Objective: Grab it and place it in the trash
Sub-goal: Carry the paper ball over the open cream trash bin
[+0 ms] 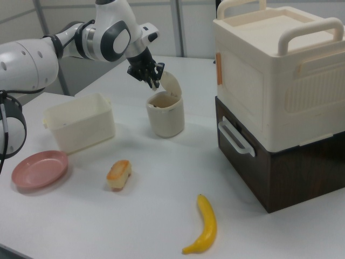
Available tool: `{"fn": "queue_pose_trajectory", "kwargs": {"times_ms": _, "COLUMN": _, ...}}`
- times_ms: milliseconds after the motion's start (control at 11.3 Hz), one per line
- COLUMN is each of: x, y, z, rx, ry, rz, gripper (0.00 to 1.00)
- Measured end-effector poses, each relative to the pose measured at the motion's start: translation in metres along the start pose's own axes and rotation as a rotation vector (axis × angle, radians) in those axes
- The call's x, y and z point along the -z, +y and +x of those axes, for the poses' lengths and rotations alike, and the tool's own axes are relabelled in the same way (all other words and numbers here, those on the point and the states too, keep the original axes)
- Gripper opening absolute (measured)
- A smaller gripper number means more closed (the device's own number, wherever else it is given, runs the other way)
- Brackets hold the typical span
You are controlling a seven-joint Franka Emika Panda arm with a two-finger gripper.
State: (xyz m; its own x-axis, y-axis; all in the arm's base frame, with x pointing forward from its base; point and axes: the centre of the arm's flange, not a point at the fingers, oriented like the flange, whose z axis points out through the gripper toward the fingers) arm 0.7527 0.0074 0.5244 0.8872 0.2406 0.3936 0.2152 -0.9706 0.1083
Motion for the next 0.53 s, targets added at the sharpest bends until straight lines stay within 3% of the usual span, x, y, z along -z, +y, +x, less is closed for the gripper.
{"fn": "queue_pose_trajectory", "kwargs": {"times_ms": 532, "x": -0.0025, "y": 0.0027, "z": 0.0091, "rx": 0.016, "ry": 0.092, "rz": -0.029, "gripper": 0.19}}
